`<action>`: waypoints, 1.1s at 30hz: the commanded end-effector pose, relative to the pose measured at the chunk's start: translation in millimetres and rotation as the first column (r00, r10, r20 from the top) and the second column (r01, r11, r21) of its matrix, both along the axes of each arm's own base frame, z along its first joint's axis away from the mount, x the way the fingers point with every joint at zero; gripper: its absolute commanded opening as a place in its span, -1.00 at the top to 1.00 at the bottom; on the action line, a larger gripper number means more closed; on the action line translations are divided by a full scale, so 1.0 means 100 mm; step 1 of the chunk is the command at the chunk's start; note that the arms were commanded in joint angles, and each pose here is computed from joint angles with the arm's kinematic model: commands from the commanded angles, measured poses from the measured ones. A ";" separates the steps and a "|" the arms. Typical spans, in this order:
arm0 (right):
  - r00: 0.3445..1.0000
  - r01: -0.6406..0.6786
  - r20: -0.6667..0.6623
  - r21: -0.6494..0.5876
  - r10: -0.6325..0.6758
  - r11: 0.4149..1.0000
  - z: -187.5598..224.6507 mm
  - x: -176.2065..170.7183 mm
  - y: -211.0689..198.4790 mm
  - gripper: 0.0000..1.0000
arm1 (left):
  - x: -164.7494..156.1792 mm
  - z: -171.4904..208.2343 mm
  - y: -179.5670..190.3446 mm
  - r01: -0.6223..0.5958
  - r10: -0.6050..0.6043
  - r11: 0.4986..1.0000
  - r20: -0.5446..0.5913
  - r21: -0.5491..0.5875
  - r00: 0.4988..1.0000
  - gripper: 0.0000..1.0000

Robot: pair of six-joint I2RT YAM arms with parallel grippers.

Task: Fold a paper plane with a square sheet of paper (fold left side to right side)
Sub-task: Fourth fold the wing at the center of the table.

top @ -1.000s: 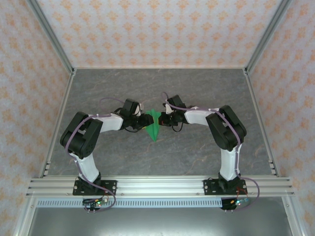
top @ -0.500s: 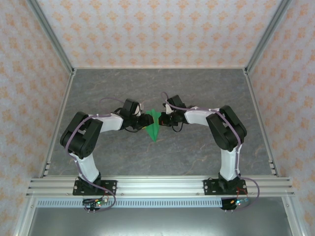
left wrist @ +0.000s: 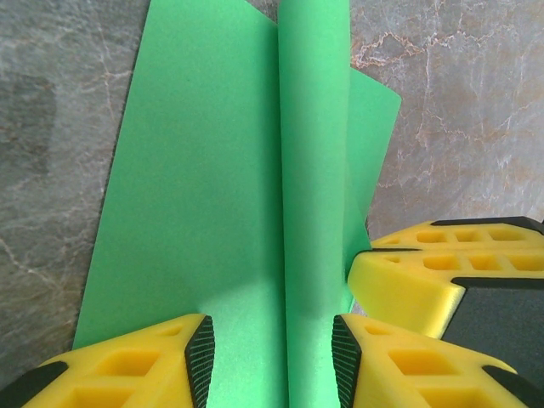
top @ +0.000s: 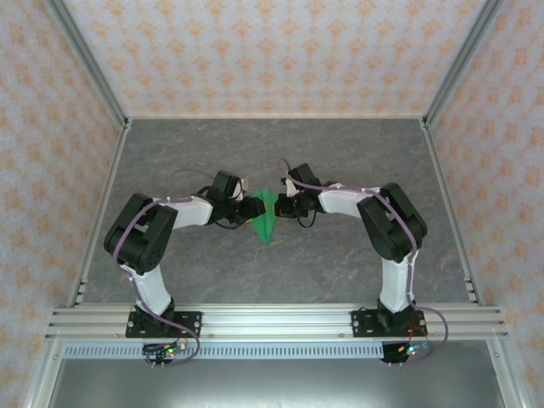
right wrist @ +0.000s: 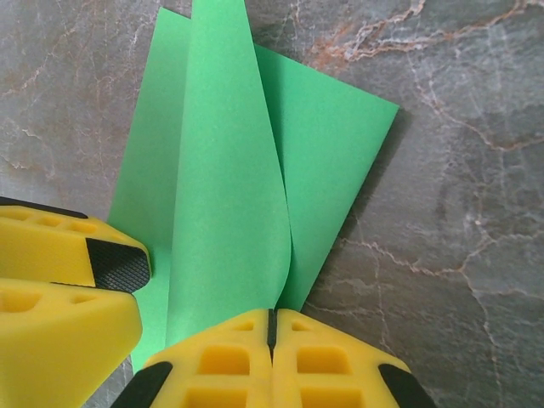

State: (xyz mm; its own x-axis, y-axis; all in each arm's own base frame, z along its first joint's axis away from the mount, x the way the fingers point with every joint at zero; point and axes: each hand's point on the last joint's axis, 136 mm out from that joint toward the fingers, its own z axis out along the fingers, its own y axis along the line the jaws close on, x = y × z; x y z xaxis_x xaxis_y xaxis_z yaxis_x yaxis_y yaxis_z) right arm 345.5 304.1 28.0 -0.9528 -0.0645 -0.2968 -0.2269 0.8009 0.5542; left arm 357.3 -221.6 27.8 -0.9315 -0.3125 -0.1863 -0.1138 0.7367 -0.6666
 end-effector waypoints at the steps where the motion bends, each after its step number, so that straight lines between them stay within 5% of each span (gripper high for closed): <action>1: 0.999 -0.011 0.037 -0.011 0.011 1.000 0.10 0.06 0.04 0.90 | -0.07 -0.28 0.14 -0.028 0.032 0.997 -0.056 0.073 0.998 0.10; 33: 1.000 -0.023 0.006 -0.072 0.023 0.997 -0.10 0.05 -0.01 0.90 | -0.07 -0.28 0.14 -0.025 0.029 0.997 -0.055 0.071 0.998 0.10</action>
State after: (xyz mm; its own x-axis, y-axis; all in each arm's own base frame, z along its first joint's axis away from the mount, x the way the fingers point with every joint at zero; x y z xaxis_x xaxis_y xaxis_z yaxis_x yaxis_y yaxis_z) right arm 348.2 306.1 24.0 -0.9504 -0.0883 -0.2983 -0.2429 0.8098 0.5341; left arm 357.1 -221.6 27.7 -0.9317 -0.3122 -0.1857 -0.1139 0.7364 -0.6669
